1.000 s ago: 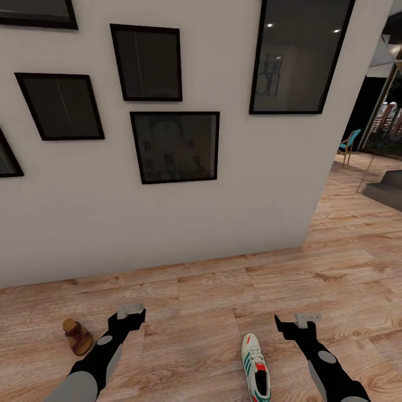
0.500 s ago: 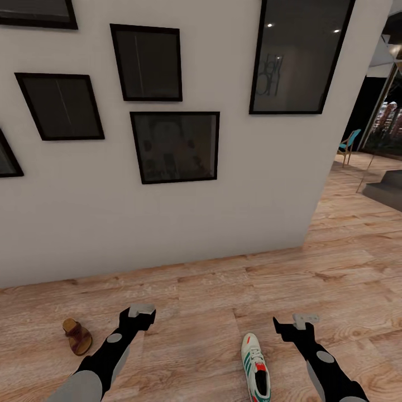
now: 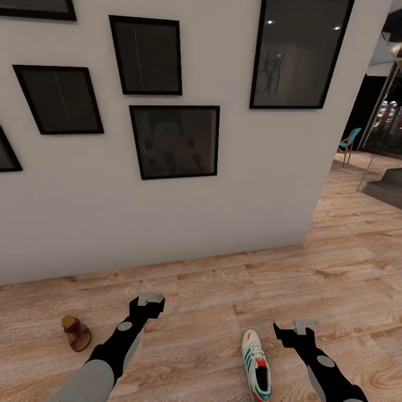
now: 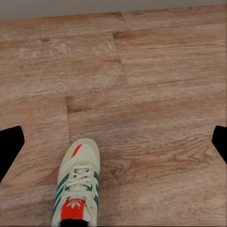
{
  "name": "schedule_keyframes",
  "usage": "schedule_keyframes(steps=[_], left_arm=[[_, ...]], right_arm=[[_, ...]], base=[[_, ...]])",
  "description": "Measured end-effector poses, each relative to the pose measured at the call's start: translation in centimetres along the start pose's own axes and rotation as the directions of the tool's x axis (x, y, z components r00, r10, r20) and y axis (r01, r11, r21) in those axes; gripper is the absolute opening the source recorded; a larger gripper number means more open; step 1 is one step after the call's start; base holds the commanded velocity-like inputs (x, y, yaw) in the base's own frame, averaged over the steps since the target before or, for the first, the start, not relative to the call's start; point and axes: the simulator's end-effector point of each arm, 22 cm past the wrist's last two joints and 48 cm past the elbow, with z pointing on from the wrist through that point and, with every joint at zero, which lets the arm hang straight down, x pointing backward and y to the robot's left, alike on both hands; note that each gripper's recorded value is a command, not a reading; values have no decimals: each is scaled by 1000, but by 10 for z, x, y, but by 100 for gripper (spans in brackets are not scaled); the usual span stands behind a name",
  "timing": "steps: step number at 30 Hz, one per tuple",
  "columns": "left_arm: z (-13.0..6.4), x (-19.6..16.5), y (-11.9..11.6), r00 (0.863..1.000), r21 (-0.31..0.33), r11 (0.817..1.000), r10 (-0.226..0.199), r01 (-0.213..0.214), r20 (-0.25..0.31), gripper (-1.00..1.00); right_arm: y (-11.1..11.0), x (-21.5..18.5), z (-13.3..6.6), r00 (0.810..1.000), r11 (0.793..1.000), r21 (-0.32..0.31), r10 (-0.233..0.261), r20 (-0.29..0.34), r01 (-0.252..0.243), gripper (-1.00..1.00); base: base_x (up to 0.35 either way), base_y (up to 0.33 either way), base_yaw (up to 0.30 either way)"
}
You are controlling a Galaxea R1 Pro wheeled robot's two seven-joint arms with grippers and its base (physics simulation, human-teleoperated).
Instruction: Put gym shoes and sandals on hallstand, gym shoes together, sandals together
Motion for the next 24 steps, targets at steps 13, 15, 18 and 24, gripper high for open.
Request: schedule_keyframes(steps=[13,15,18,24], left_arm=[[11,23,-5,1000,4,1000,-2,2,-2,100],[13,26,-5,1000,3,1000,-2,2,-6,100],[15,34,-5,1000,3,1000,-4,4,-22,100],[20,54,-5,998,5,1000,-9,10,-57,100]], right_arm=[[1,28,11,1000,1000,-1,-1,-4,1,100],[2,32,12,1000,1000,-2,0,-4,0,100],[3,39,15,1000,1000,-2,1,-4,-1,100],[6,53,20,1000,1000,-4,4,-6,-4,100]], base=[[0,0,0],[0,0,0],[0,0,0],[0,0,0]])
